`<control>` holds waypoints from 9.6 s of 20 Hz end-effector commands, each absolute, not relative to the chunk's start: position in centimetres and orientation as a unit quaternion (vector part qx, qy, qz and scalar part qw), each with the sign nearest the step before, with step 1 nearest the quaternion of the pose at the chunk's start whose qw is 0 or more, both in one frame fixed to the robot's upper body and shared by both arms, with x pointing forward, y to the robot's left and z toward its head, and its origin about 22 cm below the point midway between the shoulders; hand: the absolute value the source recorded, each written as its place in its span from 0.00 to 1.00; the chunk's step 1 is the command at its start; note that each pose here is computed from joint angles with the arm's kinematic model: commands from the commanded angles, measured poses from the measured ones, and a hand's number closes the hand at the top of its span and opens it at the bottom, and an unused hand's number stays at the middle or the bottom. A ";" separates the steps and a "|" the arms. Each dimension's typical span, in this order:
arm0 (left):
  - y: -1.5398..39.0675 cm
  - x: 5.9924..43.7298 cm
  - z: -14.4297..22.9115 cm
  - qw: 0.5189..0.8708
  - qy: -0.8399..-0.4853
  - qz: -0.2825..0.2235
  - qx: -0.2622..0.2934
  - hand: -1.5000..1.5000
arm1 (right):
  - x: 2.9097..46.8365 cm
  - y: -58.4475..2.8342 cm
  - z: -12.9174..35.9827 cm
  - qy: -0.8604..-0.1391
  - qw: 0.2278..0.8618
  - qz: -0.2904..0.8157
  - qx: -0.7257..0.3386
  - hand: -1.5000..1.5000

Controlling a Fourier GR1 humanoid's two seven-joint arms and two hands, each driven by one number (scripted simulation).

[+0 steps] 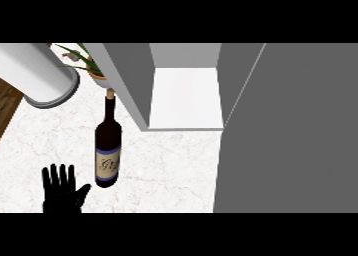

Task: Pick up the wine, place it into the cabinet and close the cabinet

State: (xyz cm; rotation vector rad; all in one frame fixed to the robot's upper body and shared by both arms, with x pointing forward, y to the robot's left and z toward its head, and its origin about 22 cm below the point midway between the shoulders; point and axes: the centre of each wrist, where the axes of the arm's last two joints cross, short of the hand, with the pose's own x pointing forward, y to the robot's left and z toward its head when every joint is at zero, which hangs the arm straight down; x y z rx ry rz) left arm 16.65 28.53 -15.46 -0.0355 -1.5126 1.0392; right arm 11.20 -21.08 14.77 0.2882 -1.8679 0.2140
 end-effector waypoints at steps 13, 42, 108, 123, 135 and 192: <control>25.3 21.7 -15.6 0.598 -0.690 0.401 -0.076 1.00 | 8.7 -20.8 16.9 -0.810 0.564 0.082 0.139 0.00; 19.9 30.8 -3.9 0.658 -0.752 -0.047 0.011 1.00 | 9.5 -21.3 16.3 -0.799 0.578 0.078 0.146 0.00; 11.2 36.3 -1.2 0.624 -0.712 -0.119 0.298 1.00 | 10.5 -21.4 13.6 -0.799 0.561 0.107 0.190 0.00; 8.2 35.9 -0.7 0.624 -0.698 -0.132 0.326 1.00 | 10.4 -21.8 13.2 -0.797 0.560 0.111 0.198 0.00; 8.5 37.2 -0.8 0.620 -0.657 -0.144 0.404 0.00 | 10.3 -22.2 13.2 -0.795 0.559 0.124 0.199 0.00; 7.8 33.2 3.3 0.585 -0.810 0.009 0.042 0.00 | 9.6 -21.2 14.8 -0.796 0.573 0.094 0.171 0.00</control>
